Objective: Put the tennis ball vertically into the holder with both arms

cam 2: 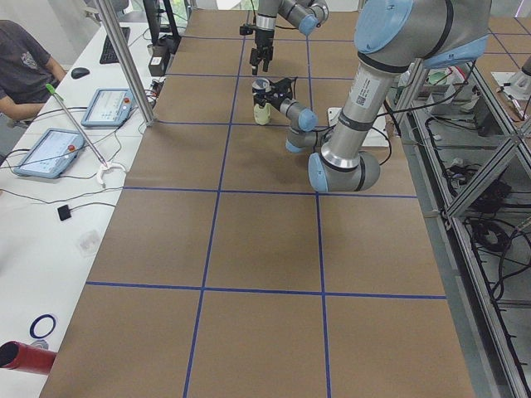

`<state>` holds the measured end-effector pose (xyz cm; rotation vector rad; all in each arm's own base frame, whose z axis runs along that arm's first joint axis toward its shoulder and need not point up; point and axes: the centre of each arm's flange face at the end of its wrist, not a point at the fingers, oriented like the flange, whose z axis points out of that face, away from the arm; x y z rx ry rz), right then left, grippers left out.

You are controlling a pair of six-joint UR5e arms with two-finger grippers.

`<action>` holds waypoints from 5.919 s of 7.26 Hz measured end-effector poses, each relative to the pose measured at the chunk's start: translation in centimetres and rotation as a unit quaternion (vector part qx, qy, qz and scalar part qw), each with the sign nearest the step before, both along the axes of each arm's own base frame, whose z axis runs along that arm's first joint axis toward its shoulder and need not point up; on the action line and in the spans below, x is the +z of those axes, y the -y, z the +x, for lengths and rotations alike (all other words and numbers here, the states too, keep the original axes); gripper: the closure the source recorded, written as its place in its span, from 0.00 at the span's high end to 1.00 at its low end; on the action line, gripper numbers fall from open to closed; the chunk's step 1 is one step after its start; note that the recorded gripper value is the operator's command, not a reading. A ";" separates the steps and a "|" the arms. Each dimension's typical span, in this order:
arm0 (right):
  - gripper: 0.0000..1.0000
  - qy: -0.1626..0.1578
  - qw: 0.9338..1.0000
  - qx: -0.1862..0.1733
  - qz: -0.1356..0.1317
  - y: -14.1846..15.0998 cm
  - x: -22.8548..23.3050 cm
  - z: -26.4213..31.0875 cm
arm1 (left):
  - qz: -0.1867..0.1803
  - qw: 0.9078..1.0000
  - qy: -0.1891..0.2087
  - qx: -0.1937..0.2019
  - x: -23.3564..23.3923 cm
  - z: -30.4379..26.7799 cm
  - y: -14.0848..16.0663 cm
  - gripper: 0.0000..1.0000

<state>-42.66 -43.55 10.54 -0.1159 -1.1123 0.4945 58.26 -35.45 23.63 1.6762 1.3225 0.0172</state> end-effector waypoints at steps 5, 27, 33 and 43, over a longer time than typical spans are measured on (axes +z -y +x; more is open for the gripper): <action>0.99 -0.004 1.000 0.011 0.001 1.5 0.7 1.7 | 0.008 1.000 -0.027 0.000 0.0 -4.1 -0.8 0.91; 0.99 -0.217 0.952 -0.145 0.160 10.6 40.5 37.6 | -0.618 0.711 0.278 0.188 33.9 -58.6 25.3 0.99; 0.99 -0.164 0.959 -0.186 0.139 14.1 46.7 42.1 | -0.666 0.676 0.215 0.231 33.7 -60.0 23.4 1.00; 0.99 -0.171 0.956 -0.190 0.144 15.2 47.0 42.4 | -0.642 0.679 0.288 0.207 35.7 -60.6 21.6 1.00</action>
